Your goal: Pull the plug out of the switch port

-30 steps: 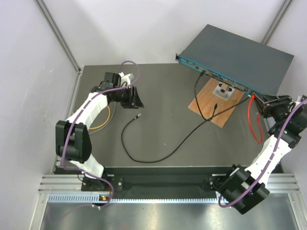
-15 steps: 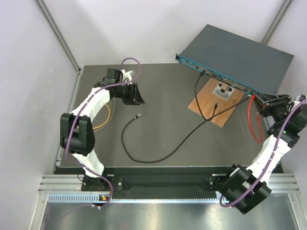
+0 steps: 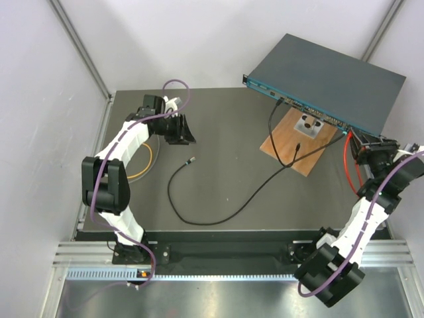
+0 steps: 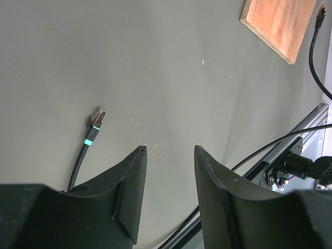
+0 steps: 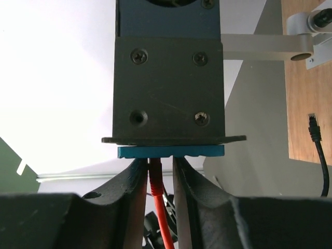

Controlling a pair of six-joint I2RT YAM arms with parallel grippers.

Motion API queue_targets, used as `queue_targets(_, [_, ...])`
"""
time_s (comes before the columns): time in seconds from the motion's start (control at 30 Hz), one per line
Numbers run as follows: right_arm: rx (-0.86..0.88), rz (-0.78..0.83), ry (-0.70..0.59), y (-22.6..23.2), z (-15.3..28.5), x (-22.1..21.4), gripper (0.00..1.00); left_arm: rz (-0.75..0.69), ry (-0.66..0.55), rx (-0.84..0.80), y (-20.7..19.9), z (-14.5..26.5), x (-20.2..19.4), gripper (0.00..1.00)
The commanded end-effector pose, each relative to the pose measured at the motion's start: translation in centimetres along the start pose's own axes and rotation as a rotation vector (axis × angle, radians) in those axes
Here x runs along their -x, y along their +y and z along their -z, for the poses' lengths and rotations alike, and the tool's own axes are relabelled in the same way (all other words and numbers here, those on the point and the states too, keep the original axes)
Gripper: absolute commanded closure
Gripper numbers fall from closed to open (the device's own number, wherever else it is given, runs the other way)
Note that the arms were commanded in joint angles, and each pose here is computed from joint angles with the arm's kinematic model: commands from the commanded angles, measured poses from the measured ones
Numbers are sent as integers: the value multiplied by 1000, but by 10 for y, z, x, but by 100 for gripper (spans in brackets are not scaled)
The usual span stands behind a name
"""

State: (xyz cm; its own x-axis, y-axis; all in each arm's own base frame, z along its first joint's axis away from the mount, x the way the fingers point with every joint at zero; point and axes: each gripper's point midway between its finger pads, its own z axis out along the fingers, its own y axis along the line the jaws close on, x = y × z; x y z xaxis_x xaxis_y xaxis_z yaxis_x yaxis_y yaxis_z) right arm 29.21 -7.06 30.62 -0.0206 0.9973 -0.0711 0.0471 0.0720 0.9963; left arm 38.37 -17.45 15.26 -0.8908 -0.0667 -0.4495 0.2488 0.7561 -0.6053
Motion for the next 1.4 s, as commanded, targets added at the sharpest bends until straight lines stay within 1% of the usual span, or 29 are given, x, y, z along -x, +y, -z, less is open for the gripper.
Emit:
queue_targets(0.0, [-50,-77,-104,-16,-7,23,75,-32,-23,-25,-8,11,4,53])
queue_targets(0.07, [-76,-55,-89,-16,-10,24,73,-31,-24,-29,-8,11,3,54])
queue_targets(0.2, [-69,-48,-97,-3,-17,33,69,-34,-27,-28,-9,13,3,54])
queue_targets(0.3, [-79,-27,-89,6,-22,36,69,-34,-31,-25,-7,13,4,54])
queue_targets(0.33, [-141,-6,-77,-5,-23,32,70,-34,-31,-22,-7,13,4,54])
queue_targets(0.43, [-150,15,-46,0,-34,22,70,-33,-35,-18,-6,15,5,54])
queue_targets(0.47, [-155,13,-62,-1,-36,23,71,-30,-33,-16,-5,14,5,54])
queue_targets(0.57, [-175,2,-75,-4,-39,21,76,-29,-33,-14,-4,14,6,54])
queue_targets(0.6, [-173,15,-79,-3,-38,21,83,-32,-34,-13,-4,14,6,54])
queue_targets(0.67, [-192,8,-91,-7,-37,22,90,-29,-33,-10,-2,14,6,54])
queue_targets(0.7, [-194,7,-92,-9,-37,23,100,-28,-32,-11,-2,14,6,54])
queue_targets(0.83, [-229,-8,-74,-18,-35,20,100,-26,-31,-11,-1,13,6,53])
queue_targets(0.93, [-331,-66,-6,-36,-26,7,100,-23,-30,-8,0,14,5,54])
queue_targets(1.0, [-398,-56,28,-35,-20,3,100,-25,-31,-7,0,14,5,54])
queue_targets(1.07, [-419,-32,21,-29,-15,8,100,-24,-30,-5,1,14,3,54])
queue_targets(1.2, [-455,-49,124,-46,-15,1,100,-21,-32,-12,2,14,2,54])
queue_targets(1.23, [-487,-76,148,-50,-10,-5,100,-18,-29,-10,2,14,2,54])
queue_targets(1.37, [-511,-38,191,-38,-5,-2,100,-21,-36,-4,3,16,0,54])
